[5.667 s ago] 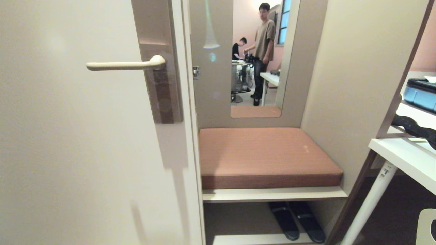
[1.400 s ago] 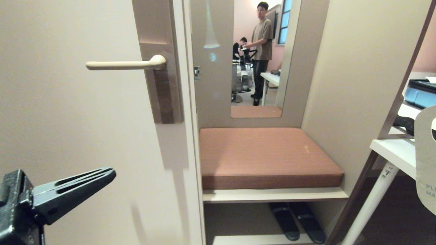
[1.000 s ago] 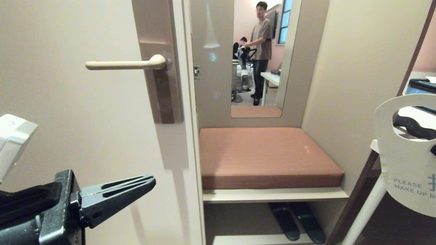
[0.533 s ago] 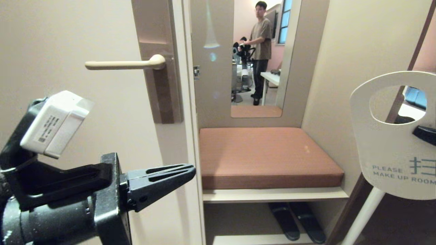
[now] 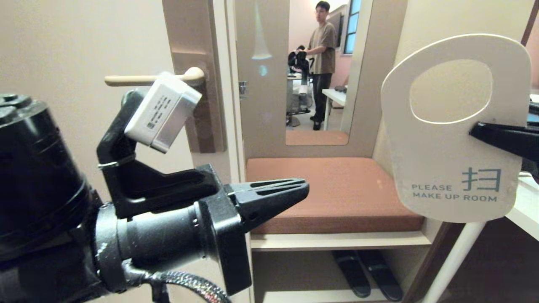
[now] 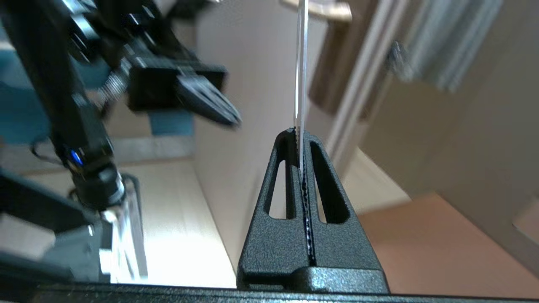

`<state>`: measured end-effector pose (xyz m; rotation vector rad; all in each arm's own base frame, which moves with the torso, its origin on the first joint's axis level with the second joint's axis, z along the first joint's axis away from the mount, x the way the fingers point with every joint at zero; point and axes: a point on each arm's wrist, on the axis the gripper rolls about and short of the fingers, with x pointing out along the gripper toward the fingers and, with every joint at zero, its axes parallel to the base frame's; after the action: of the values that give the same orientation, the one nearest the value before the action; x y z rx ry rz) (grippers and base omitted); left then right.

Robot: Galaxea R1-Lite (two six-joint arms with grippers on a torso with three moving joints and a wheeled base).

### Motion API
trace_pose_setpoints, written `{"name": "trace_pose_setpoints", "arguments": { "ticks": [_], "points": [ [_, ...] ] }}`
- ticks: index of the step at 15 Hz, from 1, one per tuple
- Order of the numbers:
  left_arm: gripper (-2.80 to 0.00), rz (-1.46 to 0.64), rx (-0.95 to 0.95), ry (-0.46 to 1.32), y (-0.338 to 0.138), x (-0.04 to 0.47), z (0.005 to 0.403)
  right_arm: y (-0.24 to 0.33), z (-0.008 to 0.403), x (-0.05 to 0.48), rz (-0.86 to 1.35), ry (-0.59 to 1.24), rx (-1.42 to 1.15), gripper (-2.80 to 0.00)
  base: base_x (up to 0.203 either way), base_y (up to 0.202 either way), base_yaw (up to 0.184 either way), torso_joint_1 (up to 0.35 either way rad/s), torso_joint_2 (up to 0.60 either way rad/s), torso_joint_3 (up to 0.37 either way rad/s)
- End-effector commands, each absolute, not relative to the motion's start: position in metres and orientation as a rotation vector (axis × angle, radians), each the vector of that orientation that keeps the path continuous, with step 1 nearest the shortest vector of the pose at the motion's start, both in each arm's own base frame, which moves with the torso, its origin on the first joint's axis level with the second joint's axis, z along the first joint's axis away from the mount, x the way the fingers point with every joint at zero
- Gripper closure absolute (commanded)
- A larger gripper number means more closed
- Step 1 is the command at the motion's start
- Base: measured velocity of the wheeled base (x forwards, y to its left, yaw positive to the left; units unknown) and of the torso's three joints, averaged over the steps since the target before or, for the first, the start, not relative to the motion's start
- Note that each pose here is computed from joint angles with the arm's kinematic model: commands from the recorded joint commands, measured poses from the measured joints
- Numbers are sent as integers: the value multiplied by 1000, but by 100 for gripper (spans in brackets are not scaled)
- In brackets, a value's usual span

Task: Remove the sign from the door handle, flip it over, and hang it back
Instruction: Hand it to the other hand

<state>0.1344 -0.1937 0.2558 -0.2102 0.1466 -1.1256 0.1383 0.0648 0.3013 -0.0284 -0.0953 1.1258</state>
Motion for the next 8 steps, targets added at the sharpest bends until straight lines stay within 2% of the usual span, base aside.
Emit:
{"name": "trace_pose_setpoints", "arguments": {
  "ticks": [1,7,8],
  "points": [
    [0,-1126,-213,162,-205,142,254,73,300,150,1157,-98,-10,0,0,0,0,0,0,0],
    [0,-1133,-213,170,-215,146,247,81,304,157,1191,-94,115,0,0,0,0,0,0,0],
    [-280,-1136,-214,168,-217,147,246,82,305,160,1194,-103,135,0,0,0,0,0,0,0]
  ]
}}
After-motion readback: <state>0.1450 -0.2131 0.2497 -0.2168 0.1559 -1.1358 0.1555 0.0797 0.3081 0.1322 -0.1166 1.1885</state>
